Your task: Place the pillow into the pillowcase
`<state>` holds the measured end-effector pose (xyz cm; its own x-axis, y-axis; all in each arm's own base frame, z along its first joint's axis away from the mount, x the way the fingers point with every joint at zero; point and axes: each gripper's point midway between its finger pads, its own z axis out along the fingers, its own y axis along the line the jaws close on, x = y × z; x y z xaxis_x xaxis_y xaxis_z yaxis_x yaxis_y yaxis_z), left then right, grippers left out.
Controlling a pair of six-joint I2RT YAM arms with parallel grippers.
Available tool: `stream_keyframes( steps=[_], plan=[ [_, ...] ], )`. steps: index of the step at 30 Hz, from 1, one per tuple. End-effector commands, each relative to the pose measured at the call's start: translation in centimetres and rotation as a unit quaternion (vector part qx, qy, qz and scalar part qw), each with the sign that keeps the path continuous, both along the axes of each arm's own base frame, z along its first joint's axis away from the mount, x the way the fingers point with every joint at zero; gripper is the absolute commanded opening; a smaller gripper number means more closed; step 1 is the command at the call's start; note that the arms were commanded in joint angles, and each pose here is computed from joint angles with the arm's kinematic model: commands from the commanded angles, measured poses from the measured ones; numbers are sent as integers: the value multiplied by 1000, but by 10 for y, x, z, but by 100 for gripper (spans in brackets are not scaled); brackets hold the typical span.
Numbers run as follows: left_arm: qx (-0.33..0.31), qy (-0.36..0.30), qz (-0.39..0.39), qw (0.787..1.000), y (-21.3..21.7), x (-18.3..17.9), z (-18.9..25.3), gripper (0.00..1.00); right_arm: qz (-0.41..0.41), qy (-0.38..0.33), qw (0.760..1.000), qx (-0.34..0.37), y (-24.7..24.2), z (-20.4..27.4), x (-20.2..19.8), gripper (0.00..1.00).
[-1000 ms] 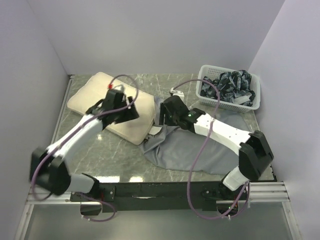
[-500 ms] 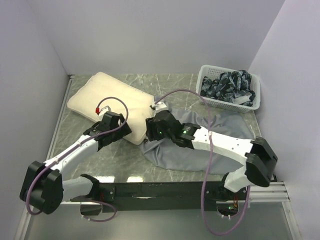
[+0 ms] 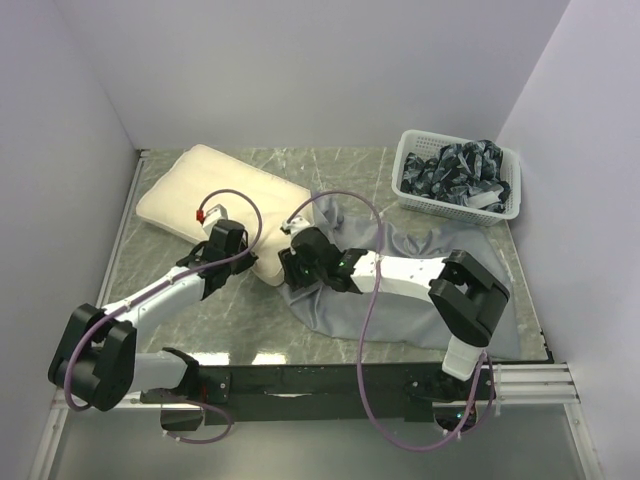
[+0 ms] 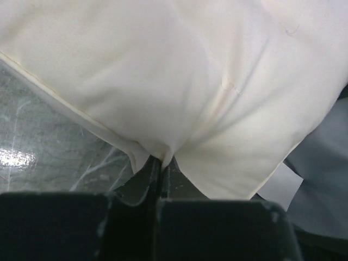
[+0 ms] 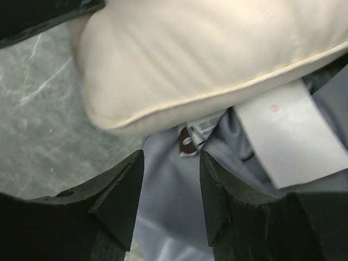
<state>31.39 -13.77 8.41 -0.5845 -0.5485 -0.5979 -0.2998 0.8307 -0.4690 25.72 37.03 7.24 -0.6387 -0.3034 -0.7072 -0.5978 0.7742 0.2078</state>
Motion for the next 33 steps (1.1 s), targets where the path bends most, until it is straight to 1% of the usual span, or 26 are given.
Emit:
stream_keyframes(
  steps=[1, 7, 8, 10, 12, 14, 17, 21, 25, 28, 29, 31, 32, 33],
  plan=[
    [-5, -55, -3, 998, -5, 16, 40, 1, -14, -47, 998, 33, 4, 16, 28, 52],
    [-4, -59, -9, 998, -5, 15, 53, 1, -29, -57, 998, 18, -2, 6, 40, 50],
    [-5, -57, -9, 998, -5, 15, 54, 1, -29, -53, 998, 13, -4, 2, 43, 49],
    [-7, -59, -10, 998, -6, 15, 57, 1, -30, -44, 999, 7, -6, -5, 44, 43],
    [-9, -56, -12, 998, -7, 15, 58, 1, -34, -42, 998, 10, -12, -9, 43, 40],
    [-11, -57, -12, 998, -8, 16, 60, 1, -38, -43, 998, 14, -16, -8, 41, 40],
    [-13, -61, -12, 998, -9, 18, 66, 1, -52, -41, 998, -4, -25, -16, 45, 40],
    [-19, -68, -17, 997, -12, 20, 76, 1, -58, -42, 997, -9, -26, -20, 47, 42],
    [-20, -69, -19, 997, -13, 21, 78, 1, -53, -36, 998, -9, -21, -25, 49, 42],
    [-23, -70, -19, 997, -15, 22, 81, 1, -43, -25, 999, -1, -15, -27, 46, 36],
    [-23, -72, -19, 997, -15, 23, 84, 1, -40, -22, 999, 2, -14, -27, 44, 30],
    [-24, -73, -18, 997, -15, 24, 87, 1, -36, -17, 999, 11, -13, -25, 40, 25],
    [-24, -75, -19, 997, -16, 25, 90, 1, -36, -15, 999, 15, -13, -24, 38, 19],
    [-25, -75, -18, 997, -16, 26, 91, 1, -36, -11, 999, 14, -15, -26, 35, 17]
  ],
)
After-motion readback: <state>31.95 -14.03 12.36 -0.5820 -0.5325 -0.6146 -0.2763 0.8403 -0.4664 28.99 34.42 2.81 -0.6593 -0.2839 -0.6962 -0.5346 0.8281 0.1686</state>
